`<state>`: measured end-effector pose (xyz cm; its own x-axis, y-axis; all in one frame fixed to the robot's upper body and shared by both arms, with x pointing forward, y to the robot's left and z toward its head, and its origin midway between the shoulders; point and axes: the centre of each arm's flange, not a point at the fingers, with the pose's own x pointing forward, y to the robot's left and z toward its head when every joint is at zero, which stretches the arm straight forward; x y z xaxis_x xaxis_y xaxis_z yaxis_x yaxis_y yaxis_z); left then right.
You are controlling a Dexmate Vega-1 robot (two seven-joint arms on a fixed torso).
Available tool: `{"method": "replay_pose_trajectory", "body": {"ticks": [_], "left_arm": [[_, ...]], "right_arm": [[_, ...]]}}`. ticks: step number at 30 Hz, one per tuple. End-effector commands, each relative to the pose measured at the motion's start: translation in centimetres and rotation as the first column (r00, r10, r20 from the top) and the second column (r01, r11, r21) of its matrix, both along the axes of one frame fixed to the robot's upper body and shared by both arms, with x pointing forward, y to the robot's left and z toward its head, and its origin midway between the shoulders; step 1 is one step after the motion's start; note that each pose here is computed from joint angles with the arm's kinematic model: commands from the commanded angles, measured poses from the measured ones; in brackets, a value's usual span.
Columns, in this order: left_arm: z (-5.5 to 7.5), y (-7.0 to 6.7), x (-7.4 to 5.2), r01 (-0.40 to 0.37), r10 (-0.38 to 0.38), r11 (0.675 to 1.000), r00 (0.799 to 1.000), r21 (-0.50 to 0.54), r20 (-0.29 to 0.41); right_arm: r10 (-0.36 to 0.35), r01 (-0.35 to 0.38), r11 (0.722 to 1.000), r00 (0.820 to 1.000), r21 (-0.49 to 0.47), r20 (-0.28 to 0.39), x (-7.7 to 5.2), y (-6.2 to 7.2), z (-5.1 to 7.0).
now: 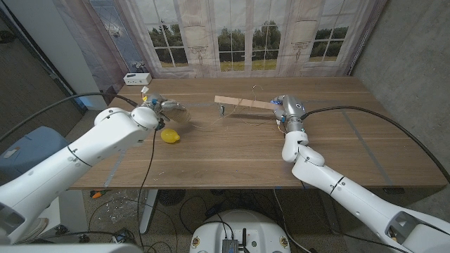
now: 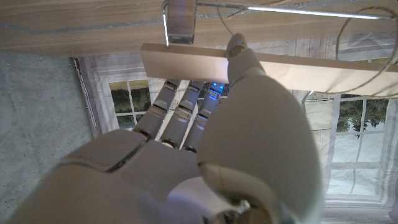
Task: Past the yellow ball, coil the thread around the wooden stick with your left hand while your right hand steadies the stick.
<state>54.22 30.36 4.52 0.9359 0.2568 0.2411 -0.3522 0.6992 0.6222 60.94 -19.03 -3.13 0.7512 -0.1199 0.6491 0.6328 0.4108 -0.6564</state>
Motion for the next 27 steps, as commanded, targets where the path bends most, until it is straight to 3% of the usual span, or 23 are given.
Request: {"method": "replay_pose_trajectory", "body": {"ticks": [1, 18, 27], "left_arm": [[1.1, 0.6, 1.6, -0.043, 0.050, 0.997, 0.993, 0.071, -0.104], [1.6, 0.5, 3.8, -0.109, 0.141, 0.979, 0.971, 0.171, -0.192], [1.6, 0.4, 4.4, -0.116, 0.158, 0.972, 0.966, 0.203, -0.206]], "right_arm": [[0.004, -0.005, 1.000, 0.995, -0.014, -0.095, 1.5, 0.3, -0.4], [-0.024, 0.014, 0.999, 0.966, -0.040, -0.256, 3.6, 0.1, -0.1], [-0.033, 0.022, 0.999, 0.956, -0.043, -0.291, 4.2, 0.2, 0.0]]}}
